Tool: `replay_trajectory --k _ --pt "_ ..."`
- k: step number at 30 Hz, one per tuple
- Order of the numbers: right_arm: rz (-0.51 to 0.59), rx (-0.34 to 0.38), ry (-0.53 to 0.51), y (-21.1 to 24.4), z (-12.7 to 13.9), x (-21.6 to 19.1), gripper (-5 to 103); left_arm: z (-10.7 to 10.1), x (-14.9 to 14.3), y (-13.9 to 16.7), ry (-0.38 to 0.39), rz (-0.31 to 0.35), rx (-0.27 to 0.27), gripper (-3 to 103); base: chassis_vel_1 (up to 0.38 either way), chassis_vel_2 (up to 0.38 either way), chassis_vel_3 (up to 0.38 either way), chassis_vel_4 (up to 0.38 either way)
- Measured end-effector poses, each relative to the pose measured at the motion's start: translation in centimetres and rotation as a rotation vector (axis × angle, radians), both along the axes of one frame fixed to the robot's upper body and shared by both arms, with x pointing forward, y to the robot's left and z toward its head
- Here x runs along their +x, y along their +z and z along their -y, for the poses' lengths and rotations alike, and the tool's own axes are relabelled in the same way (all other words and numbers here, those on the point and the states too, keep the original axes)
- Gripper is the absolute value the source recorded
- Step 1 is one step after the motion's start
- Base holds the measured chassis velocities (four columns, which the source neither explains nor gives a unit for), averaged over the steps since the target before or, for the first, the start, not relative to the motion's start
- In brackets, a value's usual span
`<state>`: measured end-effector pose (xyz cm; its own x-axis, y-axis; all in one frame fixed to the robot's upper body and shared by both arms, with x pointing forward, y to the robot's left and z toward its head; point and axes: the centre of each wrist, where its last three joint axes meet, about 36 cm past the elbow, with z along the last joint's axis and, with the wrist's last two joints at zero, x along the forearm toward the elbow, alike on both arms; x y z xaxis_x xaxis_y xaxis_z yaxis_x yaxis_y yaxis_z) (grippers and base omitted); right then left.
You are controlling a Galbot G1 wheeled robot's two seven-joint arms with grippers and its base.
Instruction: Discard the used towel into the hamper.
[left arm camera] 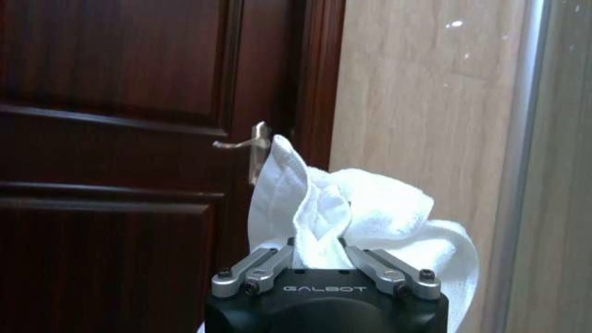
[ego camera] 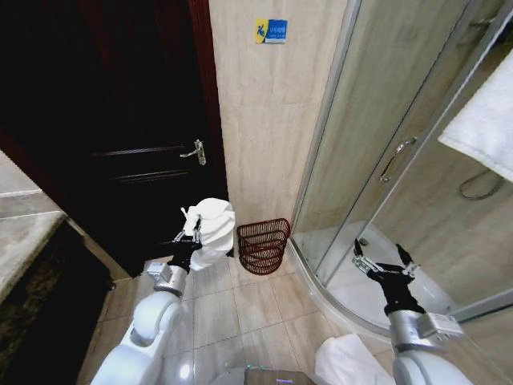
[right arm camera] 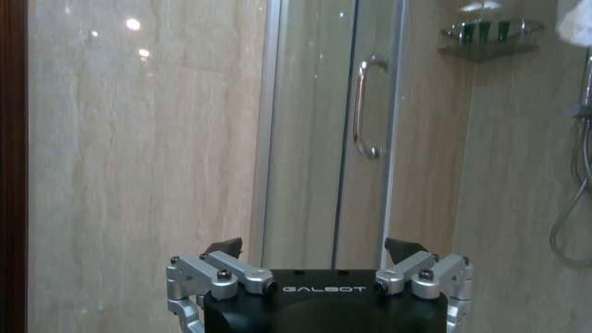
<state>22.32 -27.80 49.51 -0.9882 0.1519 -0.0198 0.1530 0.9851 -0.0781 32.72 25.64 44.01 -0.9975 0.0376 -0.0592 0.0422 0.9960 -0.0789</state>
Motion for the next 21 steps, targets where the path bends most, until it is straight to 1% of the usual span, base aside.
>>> replay_trajectory --k 9,21 --pt "-0.015 -0.004 -0.005 -0.6 -0.2 -0.1 100 -0.2 0.0 -0.8 -0.01 0.003 -0.003 10 0.0 0.0 0.0 0.0" --pt "-0.014 -0.006 0.007 -1.6 -0.4 -0.2 100 -0.2 0.1 -1.1 -0.03 0.029 0.015 10 0.0 0.0 0.0 0.0"
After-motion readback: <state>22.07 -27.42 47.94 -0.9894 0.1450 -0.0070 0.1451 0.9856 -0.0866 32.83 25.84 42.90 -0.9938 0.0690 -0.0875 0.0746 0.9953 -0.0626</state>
